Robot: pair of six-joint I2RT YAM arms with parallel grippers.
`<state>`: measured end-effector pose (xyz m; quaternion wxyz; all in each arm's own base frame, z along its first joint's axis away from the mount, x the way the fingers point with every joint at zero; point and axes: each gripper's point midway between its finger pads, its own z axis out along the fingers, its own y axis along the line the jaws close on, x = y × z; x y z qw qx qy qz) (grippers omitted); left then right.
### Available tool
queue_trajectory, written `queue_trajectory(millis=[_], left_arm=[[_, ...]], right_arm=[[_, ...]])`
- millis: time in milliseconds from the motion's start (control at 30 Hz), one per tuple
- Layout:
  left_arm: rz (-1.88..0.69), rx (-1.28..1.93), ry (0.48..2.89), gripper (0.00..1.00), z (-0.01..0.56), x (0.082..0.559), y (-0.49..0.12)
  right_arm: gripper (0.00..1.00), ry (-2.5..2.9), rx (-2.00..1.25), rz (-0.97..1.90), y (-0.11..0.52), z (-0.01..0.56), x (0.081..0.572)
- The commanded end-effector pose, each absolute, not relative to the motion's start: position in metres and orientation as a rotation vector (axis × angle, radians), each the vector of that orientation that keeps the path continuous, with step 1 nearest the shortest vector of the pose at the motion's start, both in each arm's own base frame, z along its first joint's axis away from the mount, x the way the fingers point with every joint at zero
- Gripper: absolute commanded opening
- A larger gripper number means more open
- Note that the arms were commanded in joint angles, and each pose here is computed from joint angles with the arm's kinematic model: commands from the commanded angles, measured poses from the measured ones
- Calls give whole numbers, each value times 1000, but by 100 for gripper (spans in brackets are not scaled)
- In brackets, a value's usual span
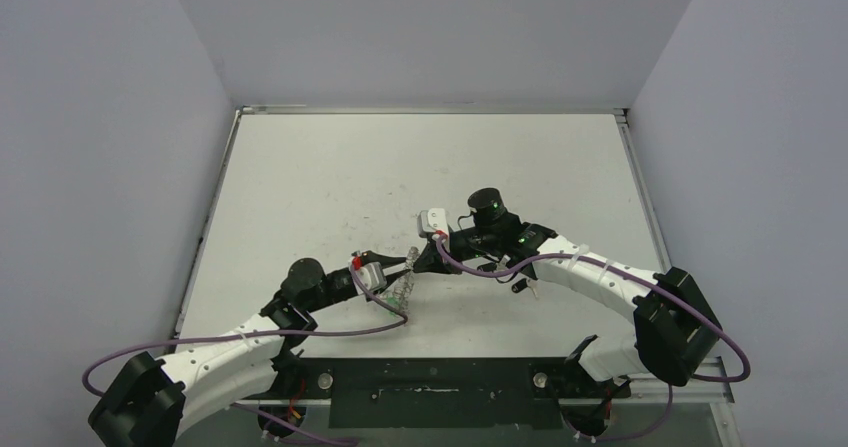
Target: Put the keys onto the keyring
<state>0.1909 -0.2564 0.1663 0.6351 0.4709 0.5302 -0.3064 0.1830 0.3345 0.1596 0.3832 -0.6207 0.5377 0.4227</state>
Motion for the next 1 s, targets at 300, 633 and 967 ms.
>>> queue_trajectory(millis=[300,633,967], left_arm=[[-712,1066,1176,21,181,192,-260],[-684,1023,1195,26,183,197,-255],[-701,1049,1195,22,178,190,-253]], right_arm=[[0,1185,-1586,1085,342,195,178],[0,1171,-1589,1086,341,197,175],[0,1161,-1587,1089,342,199,175]])
